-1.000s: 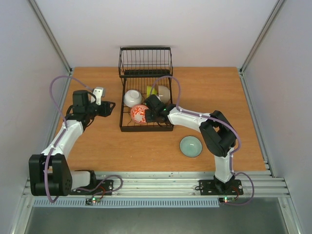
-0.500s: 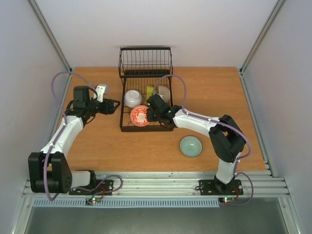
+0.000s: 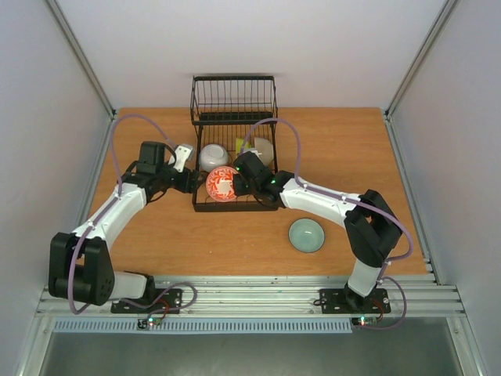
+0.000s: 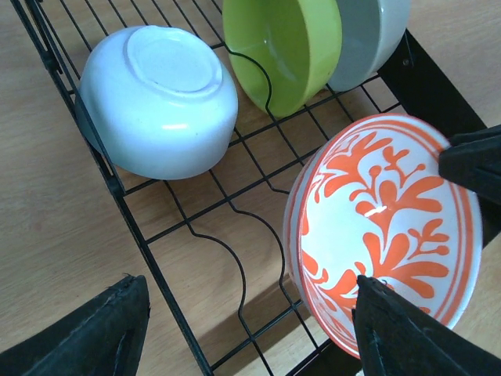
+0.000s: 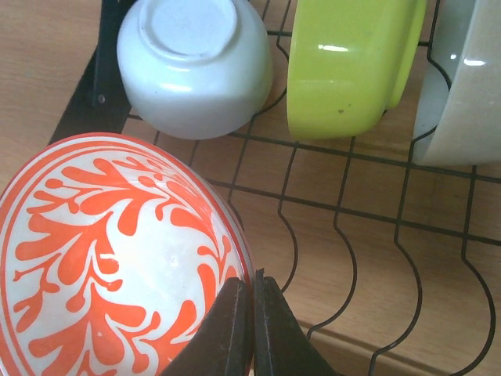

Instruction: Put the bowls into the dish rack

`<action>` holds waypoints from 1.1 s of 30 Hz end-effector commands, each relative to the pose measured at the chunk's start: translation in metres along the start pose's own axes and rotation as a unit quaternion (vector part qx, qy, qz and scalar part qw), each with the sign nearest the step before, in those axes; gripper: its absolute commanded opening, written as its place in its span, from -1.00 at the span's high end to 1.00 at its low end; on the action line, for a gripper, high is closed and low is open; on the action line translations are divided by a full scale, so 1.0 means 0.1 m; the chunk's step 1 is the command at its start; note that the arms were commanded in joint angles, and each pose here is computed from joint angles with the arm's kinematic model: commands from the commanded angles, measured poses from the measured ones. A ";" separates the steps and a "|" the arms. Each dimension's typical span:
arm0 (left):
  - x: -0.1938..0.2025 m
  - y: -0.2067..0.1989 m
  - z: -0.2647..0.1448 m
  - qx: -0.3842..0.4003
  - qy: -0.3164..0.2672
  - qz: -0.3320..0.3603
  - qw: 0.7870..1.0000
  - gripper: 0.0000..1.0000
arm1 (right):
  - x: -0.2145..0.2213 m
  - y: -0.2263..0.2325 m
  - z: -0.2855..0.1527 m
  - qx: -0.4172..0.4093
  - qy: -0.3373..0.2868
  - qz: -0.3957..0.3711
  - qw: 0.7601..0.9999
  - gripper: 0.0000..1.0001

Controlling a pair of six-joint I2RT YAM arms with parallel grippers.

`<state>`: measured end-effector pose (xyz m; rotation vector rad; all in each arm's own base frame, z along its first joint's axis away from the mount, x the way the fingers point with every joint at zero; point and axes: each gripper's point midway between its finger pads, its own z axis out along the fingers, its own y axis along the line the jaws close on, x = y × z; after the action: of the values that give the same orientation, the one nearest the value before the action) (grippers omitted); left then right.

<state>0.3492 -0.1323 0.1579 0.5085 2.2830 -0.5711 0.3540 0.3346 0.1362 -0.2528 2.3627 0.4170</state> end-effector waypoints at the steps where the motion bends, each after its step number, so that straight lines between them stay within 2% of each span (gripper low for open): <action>1: -0.08 0.02 0.04 -0.007 0.003 0.017 1.000 -0.43 | -0.44 0.20 -0.31 -0.035 -0.074 0.007 0.997 0.98; 14: -0.05 -0.01 0.09 0.008 0.011 0.014 1.000 -0.39 | -0.63 0.53 -0.52 -0.076 -0.105 -0.020 0.991 0.98; 18: -0.03 -0.04 0.10 0.019 0.012 0.017 1.000 -0.16 | -0.64 0.68 -0.55 -0.106 -0.105 -0.024 0.989 0.98; 21: -0.02 -0.06 0.10 0.026 0.013 0.017 0.999 0.09 | -0.66 0.78 -0.57 -0.117 -0.107 -0.034 0.987 0.98; 26: -0.02 -0.08 0.09 0.029 0.012 0.021 0.999 0.89 | -0.69 0.85 -0.58 -0.121 -0.111 -0.041 0.986 0.98; 27: -0.02 -0.07 0.09 0.028 0.012 0.021 0.999 0.98 | -0.70 0.85 -0.58 -0.121 -0.112 -0.042 0.985 0.98; 33: -0.03 -0.10 0.05 0.029 0.001 0.028 0.999 0.99 | -0.68 0.76 -0.60 -0.098 -0.111 -0.050 0.988 0.94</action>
<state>0.3516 -0.1351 0.1459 0.5246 2.3249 -0.5917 0.3349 0.3837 0.1949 -0.4244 2.2064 0.5546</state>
